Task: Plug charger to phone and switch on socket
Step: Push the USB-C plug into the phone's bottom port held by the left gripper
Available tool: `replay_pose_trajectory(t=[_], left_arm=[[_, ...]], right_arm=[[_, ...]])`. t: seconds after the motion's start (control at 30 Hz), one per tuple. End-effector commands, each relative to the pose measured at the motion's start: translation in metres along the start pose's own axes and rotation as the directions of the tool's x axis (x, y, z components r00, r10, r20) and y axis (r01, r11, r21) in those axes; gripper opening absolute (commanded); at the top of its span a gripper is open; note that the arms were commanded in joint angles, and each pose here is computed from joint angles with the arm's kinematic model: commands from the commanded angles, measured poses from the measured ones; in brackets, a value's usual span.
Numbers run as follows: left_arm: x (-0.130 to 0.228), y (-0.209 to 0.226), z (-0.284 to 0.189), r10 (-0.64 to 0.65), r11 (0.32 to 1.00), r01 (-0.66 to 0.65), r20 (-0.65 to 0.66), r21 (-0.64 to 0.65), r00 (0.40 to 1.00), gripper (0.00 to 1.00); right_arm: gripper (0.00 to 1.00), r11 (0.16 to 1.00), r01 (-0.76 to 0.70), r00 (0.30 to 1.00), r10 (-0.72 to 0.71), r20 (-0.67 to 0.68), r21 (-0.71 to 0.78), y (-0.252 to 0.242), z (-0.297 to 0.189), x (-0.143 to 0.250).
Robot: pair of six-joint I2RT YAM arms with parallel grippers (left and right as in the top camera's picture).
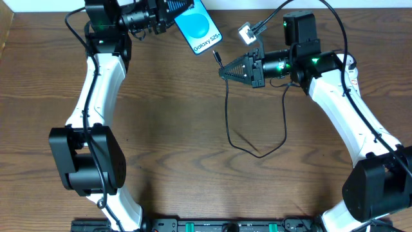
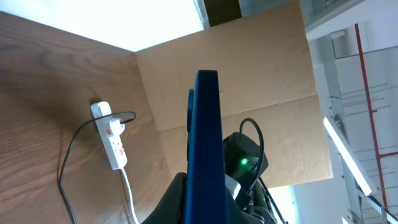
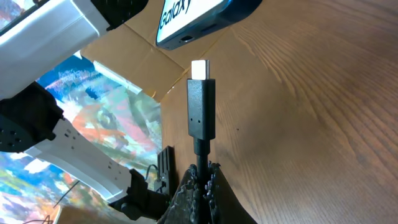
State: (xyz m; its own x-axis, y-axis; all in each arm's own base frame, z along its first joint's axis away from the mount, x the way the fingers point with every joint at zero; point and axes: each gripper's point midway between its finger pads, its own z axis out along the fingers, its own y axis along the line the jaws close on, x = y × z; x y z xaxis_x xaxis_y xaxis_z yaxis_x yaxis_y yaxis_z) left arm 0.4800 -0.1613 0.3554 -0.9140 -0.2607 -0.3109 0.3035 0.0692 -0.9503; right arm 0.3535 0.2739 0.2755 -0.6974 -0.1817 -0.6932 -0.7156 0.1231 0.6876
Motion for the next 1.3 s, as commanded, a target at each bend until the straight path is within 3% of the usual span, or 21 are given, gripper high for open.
replay_pose_trajectory(t=[0.0, 0.73, 0.97, 1.27], left_arm=[[0.006, -0.016, 0.003, 0.03, 0.999, -0.029, -0.023, 0.016, 0.999, 0.07], [0.011, -0.002, 0.003, -0.033, 0.999, 0.033, -0.032, -0.013, 0.999, 0.07], [0.011, -0.002, 0.003, -0.035, 0.999, 0.034, -0.034, -0.013, 0.999, 0.08], [0.013, 0.001, -0.002, -0.067, 0.998, 0.067, -0.048, -0.017, 0.997, 0.07]], right_arm=[[0.01, 0.999, -0.005, 1.0, 0.005, -0.008, -0.037, 0.007, 0.003, 0.001], [0.01, 0.999, 0.018, 1.0, -0.019, -0.023, -0.036, 0.011, 0.015, 0.003], [0.01, 0.994, -0.02, 0.999, 0.024, -0.038, 0.109, -0.007, 0.031, 0.007], [0.01, 0.964, -0.057, 0.998, 0.061, -0.007, 0.261, -0.013, 0.017, 0.003]])
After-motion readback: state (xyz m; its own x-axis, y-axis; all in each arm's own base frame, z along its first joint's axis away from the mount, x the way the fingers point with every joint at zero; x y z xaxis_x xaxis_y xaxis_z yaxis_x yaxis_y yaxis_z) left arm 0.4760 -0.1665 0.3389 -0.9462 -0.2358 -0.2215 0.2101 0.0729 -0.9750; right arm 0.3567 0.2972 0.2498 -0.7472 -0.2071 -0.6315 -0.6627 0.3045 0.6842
